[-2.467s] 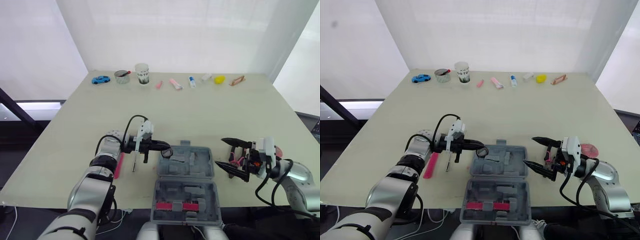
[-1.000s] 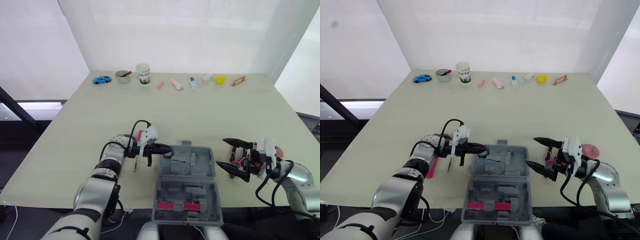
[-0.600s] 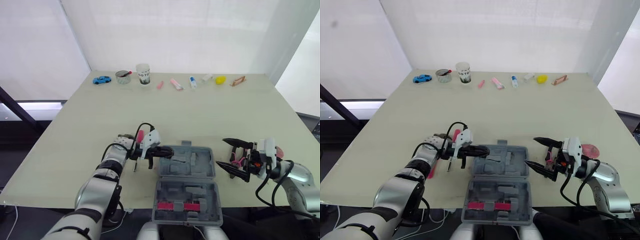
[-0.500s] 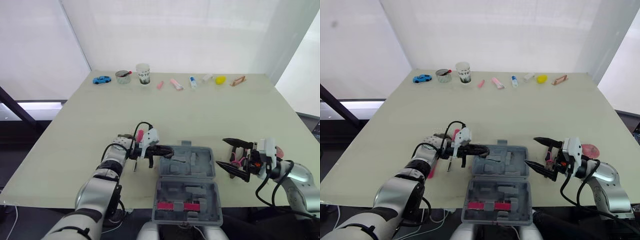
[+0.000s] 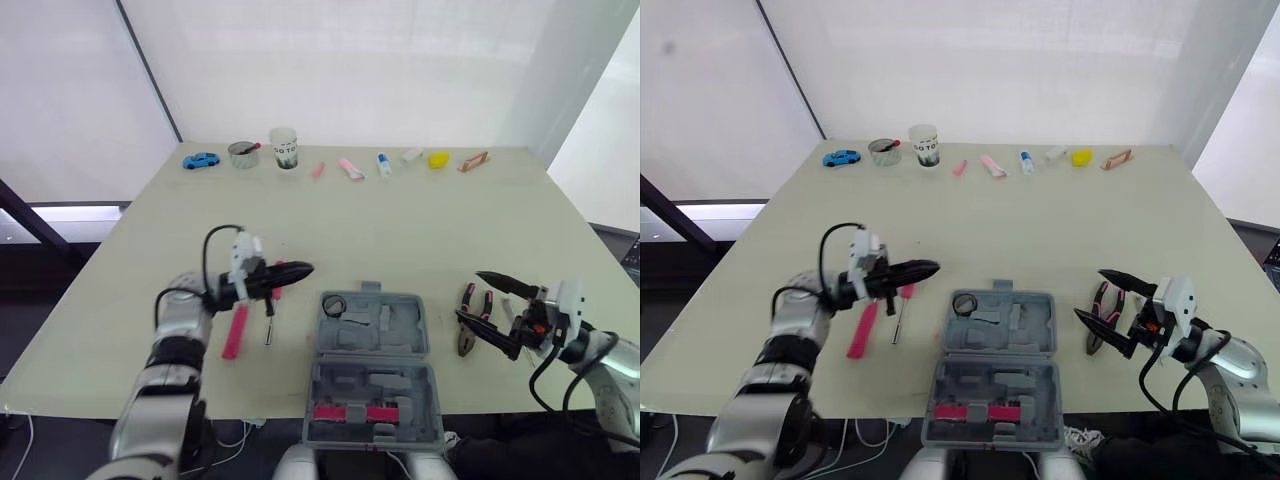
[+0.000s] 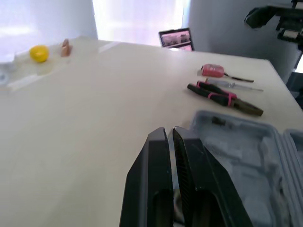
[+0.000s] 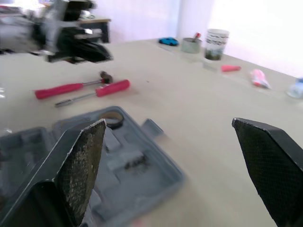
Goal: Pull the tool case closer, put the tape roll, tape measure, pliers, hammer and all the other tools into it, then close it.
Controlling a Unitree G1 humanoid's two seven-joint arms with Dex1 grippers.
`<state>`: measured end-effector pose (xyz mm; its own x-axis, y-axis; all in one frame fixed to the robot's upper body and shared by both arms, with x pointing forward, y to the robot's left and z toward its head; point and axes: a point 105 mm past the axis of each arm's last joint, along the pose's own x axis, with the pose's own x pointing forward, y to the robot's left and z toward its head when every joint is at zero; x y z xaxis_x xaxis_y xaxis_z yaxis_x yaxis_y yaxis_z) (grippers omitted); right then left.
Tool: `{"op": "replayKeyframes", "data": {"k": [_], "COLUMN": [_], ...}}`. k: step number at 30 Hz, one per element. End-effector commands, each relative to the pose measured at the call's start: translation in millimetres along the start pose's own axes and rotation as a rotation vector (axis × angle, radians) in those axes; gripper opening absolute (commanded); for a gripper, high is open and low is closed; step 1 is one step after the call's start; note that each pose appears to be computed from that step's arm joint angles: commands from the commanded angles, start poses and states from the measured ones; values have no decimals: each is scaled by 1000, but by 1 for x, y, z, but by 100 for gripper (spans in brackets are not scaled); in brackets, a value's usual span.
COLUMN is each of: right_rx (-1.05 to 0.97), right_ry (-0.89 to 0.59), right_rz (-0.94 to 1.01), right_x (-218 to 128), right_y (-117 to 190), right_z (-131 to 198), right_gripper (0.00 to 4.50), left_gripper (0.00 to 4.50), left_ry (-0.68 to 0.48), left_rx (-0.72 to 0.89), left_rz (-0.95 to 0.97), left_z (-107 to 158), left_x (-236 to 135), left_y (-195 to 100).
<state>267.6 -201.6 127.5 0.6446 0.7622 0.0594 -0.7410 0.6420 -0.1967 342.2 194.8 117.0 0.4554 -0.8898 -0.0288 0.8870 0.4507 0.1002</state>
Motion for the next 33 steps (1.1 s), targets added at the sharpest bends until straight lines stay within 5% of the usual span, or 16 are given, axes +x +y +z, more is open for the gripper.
{"op": "replayKeyframes", "data": {"k": [1, 4, 12, 26, 33], "right_rx": [-40, -39, 11, 81, 71], "right_ry": [42, 89, 172, 331, 320], "right_rz": [-103, -173, -320, -505, -502], "right_x": [-20, -39, -90, -163, -151], "right_y": [-12, -16, -20, -3, -6], "right_z": [-3, -12, -30, -58, -55], "right_gripper": [450, 450, 450, 450, 450], "left_gripper": [28, 104, 448, 448, 448], "left_ry": [-29, 15, 139, 237, 212], "left_rx": [24, -7, -89, -172, -142], "left_rz": [101, 208, 436, 666, 626], "left_z": [14, 2, -38, -62, -51], "left_x": [-31, -64, -135, -202, -190], "left_y": [2, -3, -29, -62, -57]}}
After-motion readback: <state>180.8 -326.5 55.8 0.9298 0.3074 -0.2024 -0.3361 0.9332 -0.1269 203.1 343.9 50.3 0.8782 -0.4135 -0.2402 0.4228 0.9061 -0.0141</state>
